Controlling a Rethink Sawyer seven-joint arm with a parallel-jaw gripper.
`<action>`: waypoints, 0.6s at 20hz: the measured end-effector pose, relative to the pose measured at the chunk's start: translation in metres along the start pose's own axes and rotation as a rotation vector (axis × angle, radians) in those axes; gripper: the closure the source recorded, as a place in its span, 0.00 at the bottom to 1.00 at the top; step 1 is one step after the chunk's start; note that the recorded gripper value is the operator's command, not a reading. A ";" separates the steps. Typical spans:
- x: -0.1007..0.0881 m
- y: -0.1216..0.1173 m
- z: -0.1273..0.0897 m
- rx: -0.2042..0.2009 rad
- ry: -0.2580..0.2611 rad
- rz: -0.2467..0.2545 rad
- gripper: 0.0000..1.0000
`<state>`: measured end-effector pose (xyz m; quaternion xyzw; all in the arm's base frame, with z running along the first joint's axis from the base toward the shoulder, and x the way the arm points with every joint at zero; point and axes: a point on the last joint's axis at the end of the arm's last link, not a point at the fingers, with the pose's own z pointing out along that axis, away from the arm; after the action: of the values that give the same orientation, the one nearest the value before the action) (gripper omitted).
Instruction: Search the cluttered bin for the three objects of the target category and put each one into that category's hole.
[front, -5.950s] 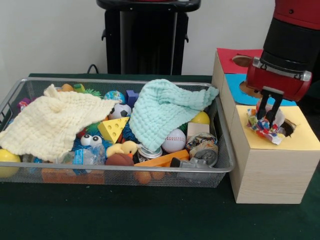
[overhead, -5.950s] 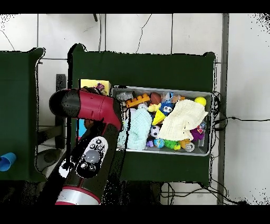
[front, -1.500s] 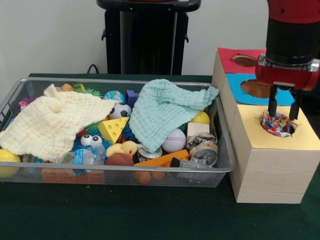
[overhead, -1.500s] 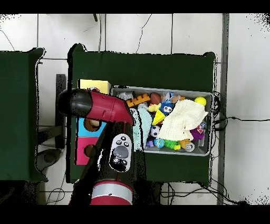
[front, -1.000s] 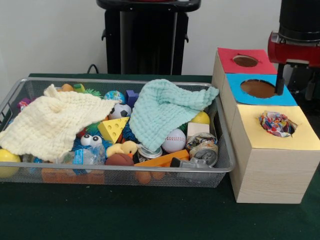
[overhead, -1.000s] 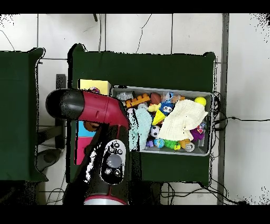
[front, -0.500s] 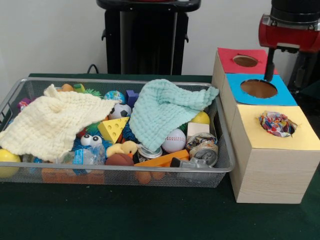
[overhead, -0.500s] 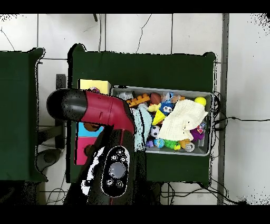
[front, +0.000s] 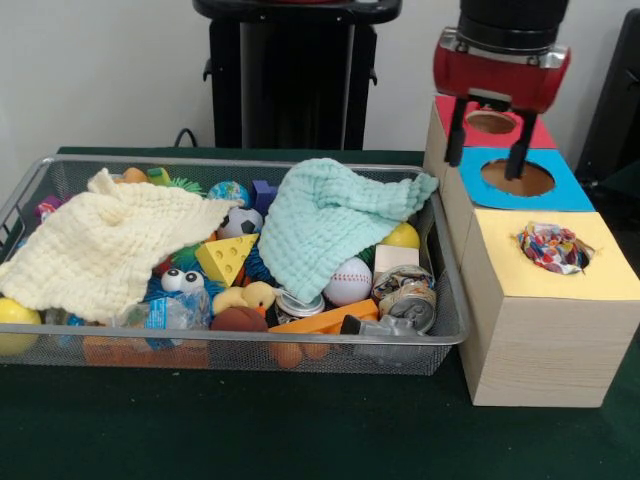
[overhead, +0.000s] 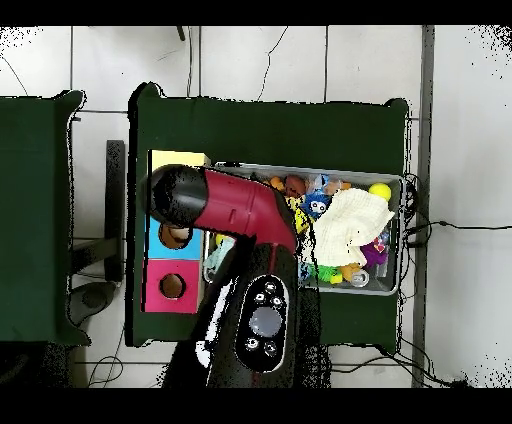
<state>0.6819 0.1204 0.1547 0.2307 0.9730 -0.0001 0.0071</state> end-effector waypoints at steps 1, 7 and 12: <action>-0.003 -0.006 -0.001 0.003 -0.002 0.005 0.00; -0.021 -0.046 -0.012 0.017 -0.016 0.046 0.00; -0.019 -0.072 -0.025 0.024 -0.015 0.074 0.00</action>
<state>0.6658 0.0478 0.1800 0.2665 0.9637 -0.0134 0.0115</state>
